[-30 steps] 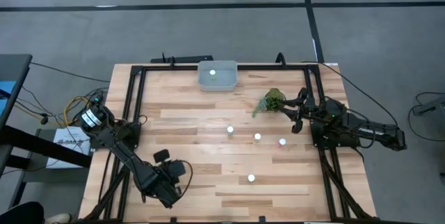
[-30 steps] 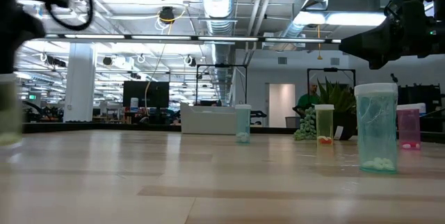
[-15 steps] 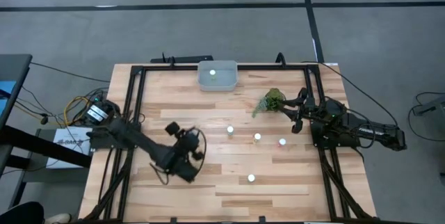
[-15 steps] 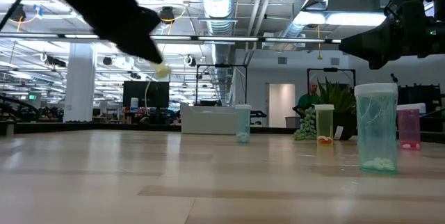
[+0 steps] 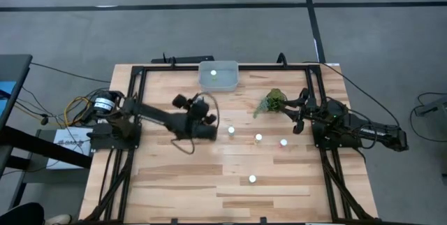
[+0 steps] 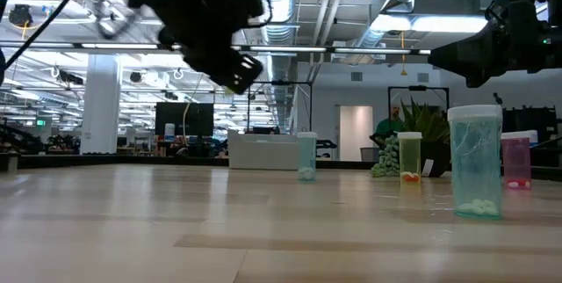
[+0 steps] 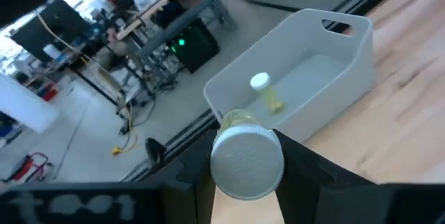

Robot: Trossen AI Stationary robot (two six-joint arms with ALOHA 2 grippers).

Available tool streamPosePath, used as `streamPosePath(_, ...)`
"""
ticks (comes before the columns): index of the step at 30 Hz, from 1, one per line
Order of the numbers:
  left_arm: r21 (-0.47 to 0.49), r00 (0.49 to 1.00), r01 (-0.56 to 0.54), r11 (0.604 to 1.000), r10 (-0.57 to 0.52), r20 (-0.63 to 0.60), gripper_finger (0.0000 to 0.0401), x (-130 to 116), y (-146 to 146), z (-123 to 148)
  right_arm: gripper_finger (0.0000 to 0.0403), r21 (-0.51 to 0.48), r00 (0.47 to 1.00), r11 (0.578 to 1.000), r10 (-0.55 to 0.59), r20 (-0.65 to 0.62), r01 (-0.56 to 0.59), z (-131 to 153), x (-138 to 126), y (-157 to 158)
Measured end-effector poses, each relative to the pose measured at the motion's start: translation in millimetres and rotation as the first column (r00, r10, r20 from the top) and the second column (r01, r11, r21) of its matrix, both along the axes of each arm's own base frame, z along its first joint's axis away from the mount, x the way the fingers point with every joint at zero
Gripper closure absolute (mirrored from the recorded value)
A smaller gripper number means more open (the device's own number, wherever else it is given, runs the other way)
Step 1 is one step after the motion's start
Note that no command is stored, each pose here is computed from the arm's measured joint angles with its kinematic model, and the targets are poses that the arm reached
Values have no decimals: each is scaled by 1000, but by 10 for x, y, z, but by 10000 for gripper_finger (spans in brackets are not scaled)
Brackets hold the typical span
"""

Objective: Pick and place pill bottles into a basket
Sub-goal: Put the left yellow medicine bottle in the gray bin

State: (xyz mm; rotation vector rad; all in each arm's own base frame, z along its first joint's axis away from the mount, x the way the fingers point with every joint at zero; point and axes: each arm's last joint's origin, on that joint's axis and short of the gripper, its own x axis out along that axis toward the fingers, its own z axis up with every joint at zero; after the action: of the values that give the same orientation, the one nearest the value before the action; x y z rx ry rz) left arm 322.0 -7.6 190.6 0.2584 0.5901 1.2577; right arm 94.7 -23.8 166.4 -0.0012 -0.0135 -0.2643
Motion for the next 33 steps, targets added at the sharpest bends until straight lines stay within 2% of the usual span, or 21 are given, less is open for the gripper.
streamPosePath(3,-50,999,47,998,-47,6,296,194,222,60,282,0,1000,1000,0,0,0,-1,0,0)
streamPosePath(6,-84,981,183,980,-176,76,296,397,445,194,282,0,1000,1000,0,0,0,0,0,0)
streamPosePath(8,-73,957,262,962,-250,147,296,478,583,290,282,0,1000,1000,0,0,0,0,0,0)
streamPosePath(11,-62,939,296,953,-279,203,296,511,782,381,282,0,1000,1000,0,0,0,-1,0,0)
streamPosePath(14,-119,928,326,938,-293,231,296,504,1008,430,282,0,1000,1000,0,0,0,-1,0,0)
streamPosePath(19,-274,900,387,881,-295,322,296,408,1388,400,282,0,1000,1000,0,0,0,-1,0,0)
streamPosePath(25,-401,875,434,807,-273,399,301,258,1730,349,282,0,1000,1000,0,0,0,-1,0,0)
streamPosePath(29,-470,849,478,742,-252,465,301,167,1898,329,282,0,1000,1000,0,0,0,0,0,0)
streamPosePath(33,-519,872,448,728,-230,431,302,89,1968,281,282,0,1000,1000,0,0,0,0,0,0)
